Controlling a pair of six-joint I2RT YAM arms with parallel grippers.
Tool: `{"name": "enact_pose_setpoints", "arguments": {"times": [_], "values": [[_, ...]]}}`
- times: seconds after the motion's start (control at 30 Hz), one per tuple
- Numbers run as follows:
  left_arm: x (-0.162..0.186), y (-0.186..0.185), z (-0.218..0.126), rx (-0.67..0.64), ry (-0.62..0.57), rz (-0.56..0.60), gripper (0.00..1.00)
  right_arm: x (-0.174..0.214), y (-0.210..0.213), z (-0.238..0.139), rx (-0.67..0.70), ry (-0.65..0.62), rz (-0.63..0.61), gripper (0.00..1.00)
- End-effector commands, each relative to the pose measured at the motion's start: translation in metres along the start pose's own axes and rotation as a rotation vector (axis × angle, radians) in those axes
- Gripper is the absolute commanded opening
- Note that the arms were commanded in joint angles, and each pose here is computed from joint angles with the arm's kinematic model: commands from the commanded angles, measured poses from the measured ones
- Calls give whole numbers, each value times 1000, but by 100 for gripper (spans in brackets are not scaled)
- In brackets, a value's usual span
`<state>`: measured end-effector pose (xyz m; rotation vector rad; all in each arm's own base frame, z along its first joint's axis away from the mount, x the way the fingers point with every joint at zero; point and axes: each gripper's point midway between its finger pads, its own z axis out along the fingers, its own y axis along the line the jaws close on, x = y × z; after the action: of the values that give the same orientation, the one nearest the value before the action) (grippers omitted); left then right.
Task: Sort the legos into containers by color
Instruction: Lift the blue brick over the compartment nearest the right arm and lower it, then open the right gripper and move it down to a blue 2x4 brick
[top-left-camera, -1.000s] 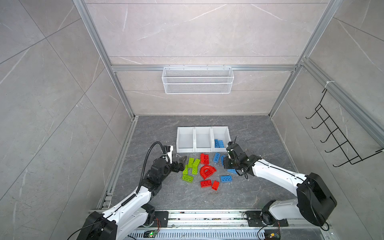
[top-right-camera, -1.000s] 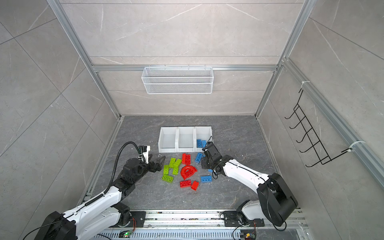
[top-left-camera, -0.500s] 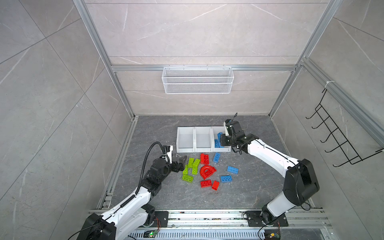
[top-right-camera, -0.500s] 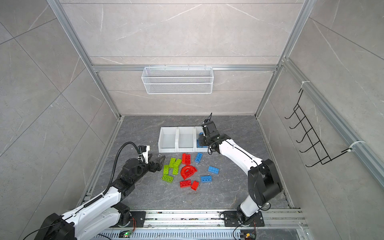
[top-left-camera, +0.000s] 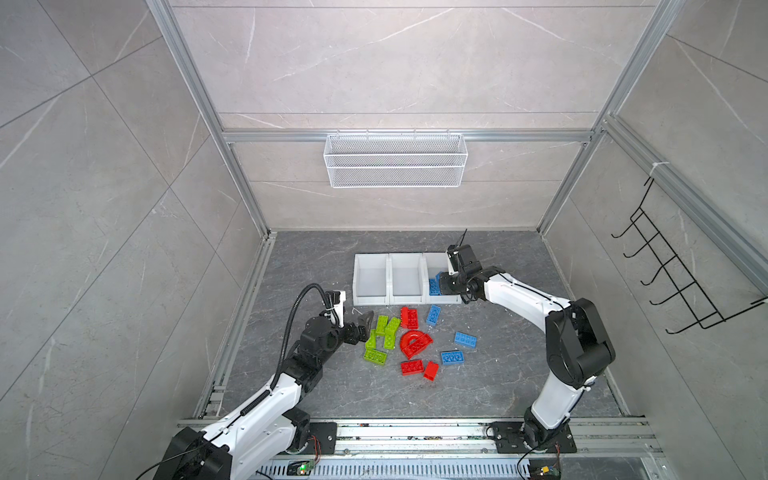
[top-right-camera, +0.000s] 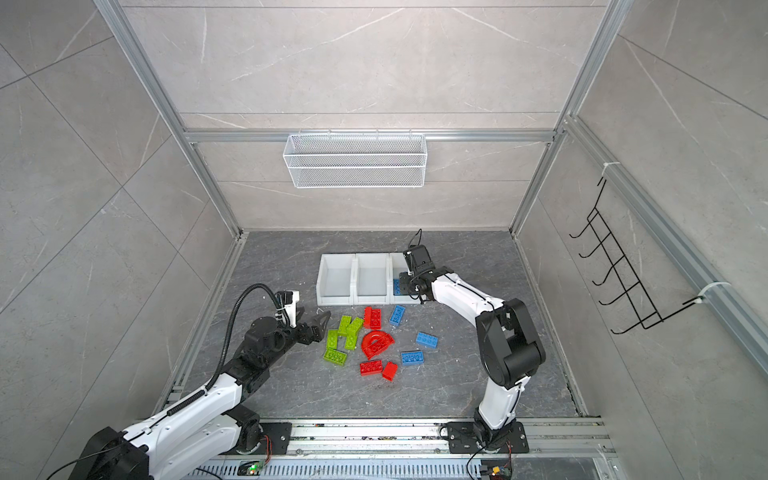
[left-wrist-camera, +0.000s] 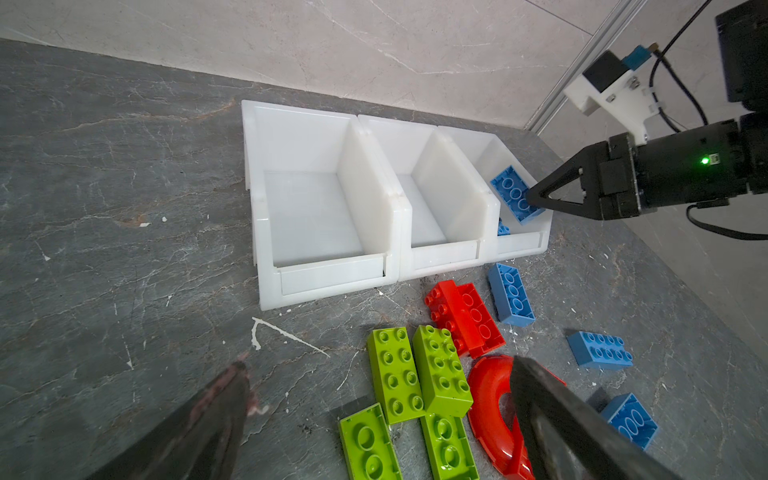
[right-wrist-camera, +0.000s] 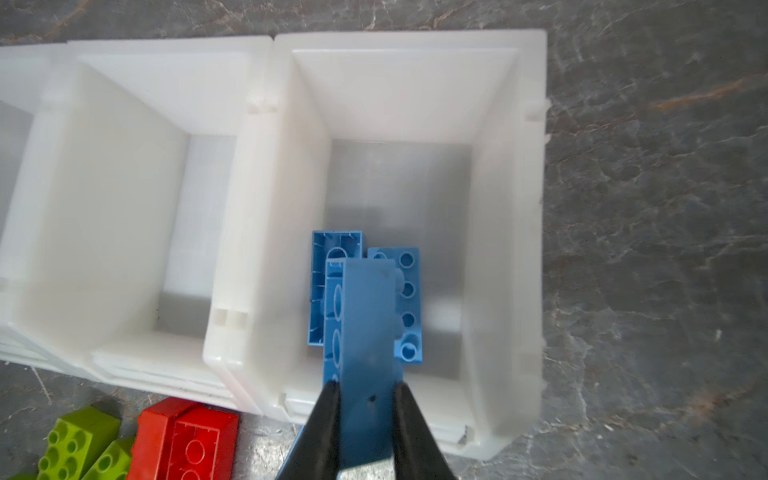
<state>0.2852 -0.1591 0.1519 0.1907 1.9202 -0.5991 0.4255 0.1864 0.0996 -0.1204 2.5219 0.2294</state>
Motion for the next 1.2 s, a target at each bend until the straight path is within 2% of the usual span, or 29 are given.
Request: {"name": "enact_pose_setpoints", "arguments": {"times": [0.0,0.17,0.27,0.37,0.47,0.6,0.73,0.9,1.03,1.17], "values": [[-21,-7,-2,16,-57,20,100,-13,7,10,-20,-33,-3,24],[-23,-7,-5,18,-69,20,100,-13,9,21,-27,-26,11,28],[-24,-8,-6,19,-71,20,100,-16,10,20,-30,-26,12,38],[-23,-8,-6,19,-71,18,100,-20,11,14,-30,-31,7,41],[-23,-7,-6,14,-70,17,100,-27,14,-7,-45,-48,-3,42],[-23,-8,-5,22,-70,15,100,-30,18,-55,-87,-100,0,44],[-22,-11,-4,38,-64,12,100,9,19,-91,-115,-93,17,49],[-18,-12,-1,48,-53,-1,100,99,-1,-114,-39,-23,106,54],[-17,-15,0,71,-47,-15,100,145,-21,-114,9,-18,195,57],[-15,-17,1,80,-41,-17,100,164,-34,-109,69,9,236,60]]}}
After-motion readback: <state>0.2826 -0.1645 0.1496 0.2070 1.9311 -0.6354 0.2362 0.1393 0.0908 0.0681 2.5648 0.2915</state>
